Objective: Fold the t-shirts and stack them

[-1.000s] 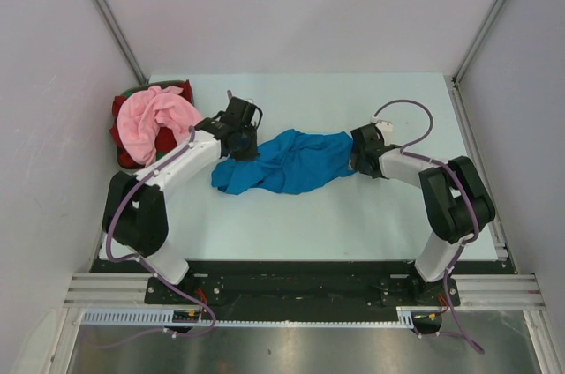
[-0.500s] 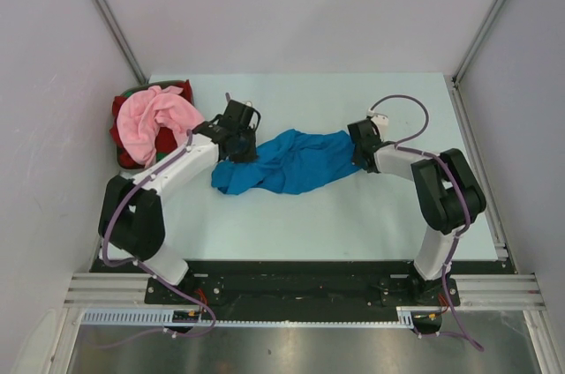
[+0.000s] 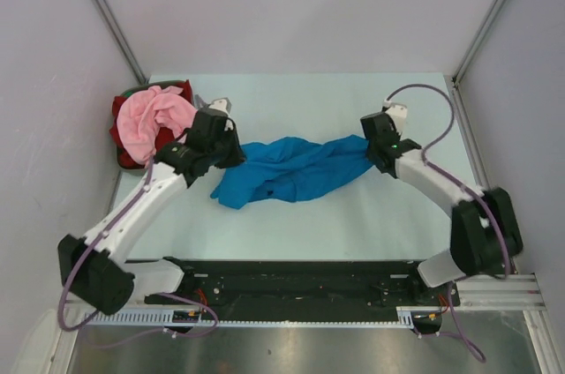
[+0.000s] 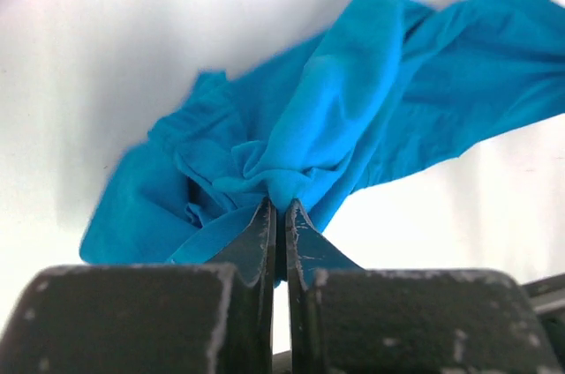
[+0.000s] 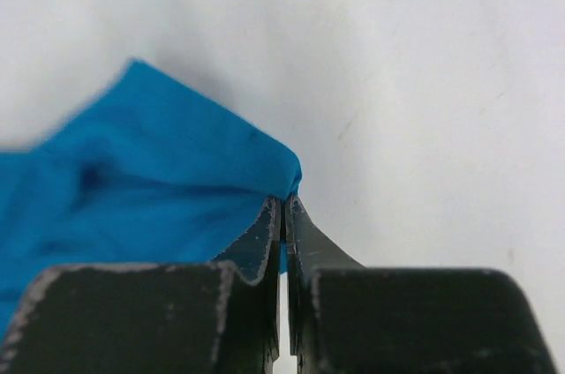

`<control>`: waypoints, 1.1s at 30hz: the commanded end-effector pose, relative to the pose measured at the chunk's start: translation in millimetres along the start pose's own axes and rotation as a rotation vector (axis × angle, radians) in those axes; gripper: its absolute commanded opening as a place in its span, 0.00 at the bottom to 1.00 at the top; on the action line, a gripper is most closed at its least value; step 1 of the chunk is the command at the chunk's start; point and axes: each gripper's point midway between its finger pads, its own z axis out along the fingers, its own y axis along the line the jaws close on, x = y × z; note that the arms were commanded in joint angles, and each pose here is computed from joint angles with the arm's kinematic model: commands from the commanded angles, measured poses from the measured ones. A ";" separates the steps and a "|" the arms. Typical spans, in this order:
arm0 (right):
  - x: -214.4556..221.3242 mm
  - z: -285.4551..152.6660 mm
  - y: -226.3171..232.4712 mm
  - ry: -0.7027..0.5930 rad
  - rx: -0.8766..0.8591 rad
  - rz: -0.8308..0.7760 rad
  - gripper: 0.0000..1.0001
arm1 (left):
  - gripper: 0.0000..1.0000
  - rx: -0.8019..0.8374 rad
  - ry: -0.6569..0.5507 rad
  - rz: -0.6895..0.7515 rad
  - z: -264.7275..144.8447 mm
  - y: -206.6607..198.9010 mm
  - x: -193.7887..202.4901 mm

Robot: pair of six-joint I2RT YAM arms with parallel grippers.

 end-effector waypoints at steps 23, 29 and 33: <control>-151.6 -276.3 -78.1 -0.467 -0.275 0.091 0.00 | 0.57 0.363 -0.205 -0.151 -110.0 -37.1 10.7; -144.5 -261.9 -68.2 -0.439 -0.278 0.077 0.00 | 0.60 0.273 -0.010 -0.045 -37.2 -49.3 63.6; -137.4 -251.5 -63.2 -0.416 -0.274 0.065 0.00 | 0.65 0.319 0.006 -0.003 -11.2 -75.9 63.7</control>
